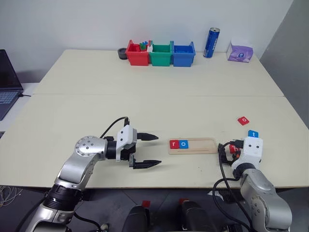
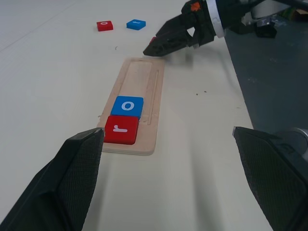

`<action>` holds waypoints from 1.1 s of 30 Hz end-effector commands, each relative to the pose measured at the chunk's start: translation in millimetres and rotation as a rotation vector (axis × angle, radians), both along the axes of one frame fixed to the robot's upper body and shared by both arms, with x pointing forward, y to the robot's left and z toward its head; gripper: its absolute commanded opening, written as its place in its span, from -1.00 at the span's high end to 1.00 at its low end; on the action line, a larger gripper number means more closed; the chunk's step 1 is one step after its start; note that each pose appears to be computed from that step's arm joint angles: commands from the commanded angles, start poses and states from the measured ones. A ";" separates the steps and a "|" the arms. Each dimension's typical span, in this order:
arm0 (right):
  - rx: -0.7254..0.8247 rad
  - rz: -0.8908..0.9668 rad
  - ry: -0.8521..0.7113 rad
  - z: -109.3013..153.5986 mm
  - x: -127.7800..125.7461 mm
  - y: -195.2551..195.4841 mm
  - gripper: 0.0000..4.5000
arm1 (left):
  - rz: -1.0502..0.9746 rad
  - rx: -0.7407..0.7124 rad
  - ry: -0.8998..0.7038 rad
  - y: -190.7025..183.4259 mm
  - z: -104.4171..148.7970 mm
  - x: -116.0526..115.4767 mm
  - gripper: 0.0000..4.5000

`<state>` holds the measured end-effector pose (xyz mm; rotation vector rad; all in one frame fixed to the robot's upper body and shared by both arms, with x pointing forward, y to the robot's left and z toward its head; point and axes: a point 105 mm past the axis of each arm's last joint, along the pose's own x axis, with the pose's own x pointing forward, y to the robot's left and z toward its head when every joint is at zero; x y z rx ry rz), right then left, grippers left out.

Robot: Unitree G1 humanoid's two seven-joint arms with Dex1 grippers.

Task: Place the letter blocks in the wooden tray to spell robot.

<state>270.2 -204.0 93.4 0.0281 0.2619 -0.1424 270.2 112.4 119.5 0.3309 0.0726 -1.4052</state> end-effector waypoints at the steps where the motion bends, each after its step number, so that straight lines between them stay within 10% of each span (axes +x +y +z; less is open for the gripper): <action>1: -0.071 0.038 -0.141 43.8 0.0 -9.3 -0.99 | -0.008 -0.005 -0.019 -1.5 1.1 -2.0 -1.00; 13: -0.374 0.884 0.227 35.6 -17.0 -31.9 -0.99 | -0.030 -0.008 -0.023 -8.5 6.5 -2.6 -1.00; 30: -0.483 1.120 0.387 4.3 17.3 -47.2 -0.99 | -0.036 -0.012 -0.021 -14.3 9.3 -5.7 -1.00; 33: -0.483 1.129 0.403 0.9 18.2 -48.7 -0.73 | -0.029 -0.009 -0.020 -12.2 8.1 -6.2 -1.00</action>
